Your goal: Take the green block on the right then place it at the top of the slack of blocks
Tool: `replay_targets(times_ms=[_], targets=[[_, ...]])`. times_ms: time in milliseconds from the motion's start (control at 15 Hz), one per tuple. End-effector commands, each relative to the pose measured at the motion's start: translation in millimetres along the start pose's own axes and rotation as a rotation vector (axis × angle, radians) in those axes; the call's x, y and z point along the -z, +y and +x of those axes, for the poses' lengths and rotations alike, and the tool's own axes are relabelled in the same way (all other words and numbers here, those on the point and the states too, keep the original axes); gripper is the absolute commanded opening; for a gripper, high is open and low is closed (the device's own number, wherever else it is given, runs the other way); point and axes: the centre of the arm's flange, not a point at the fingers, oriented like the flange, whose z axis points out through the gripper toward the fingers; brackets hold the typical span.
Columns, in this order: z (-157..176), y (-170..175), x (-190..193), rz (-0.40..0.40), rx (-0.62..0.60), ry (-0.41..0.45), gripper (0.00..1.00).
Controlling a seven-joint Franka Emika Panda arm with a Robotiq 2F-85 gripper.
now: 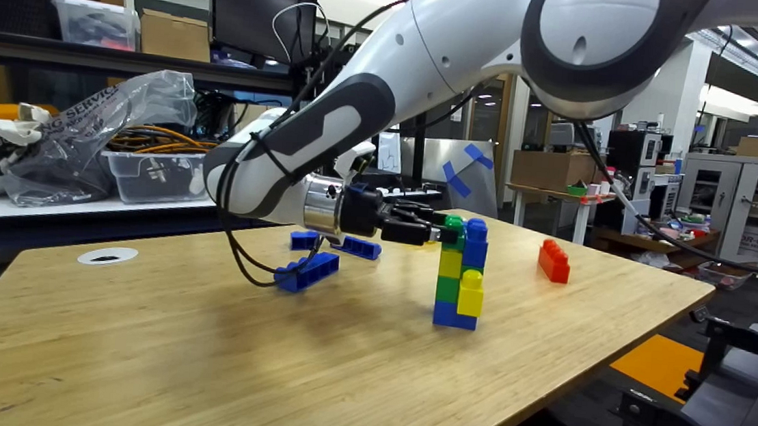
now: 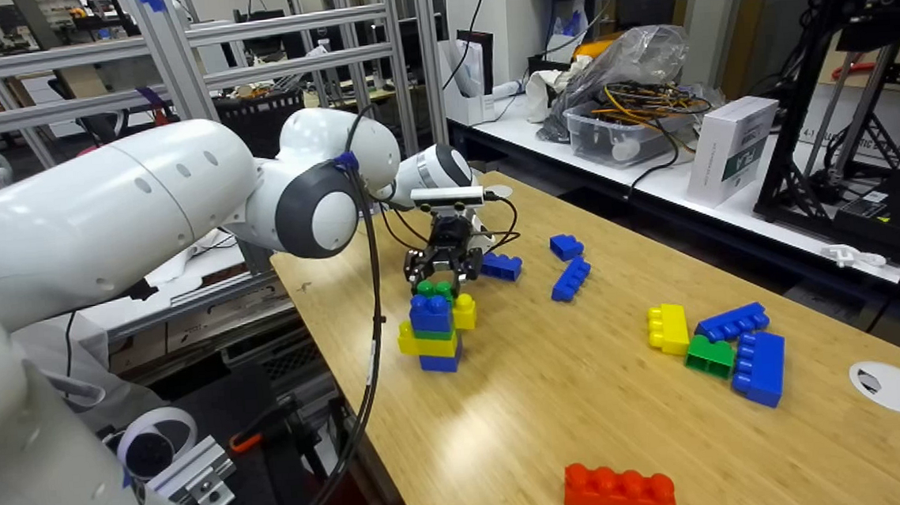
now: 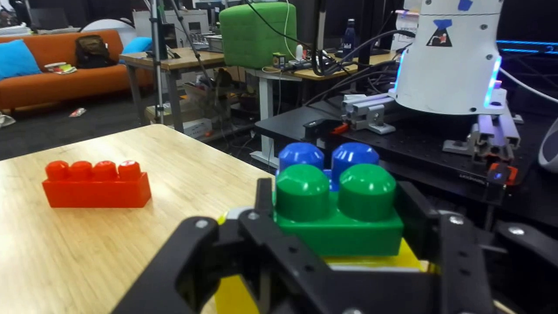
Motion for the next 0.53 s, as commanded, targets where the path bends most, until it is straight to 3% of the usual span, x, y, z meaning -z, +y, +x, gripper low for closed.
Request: replay_targets(times_ms=[0, 467], targets=[[0.6, -1.3, 3.1, 0.047, -0.007, 0.052, 0.44], [10.1, 3.2, 3.9, 0.052, -0.031, 0.053, 0.44]])
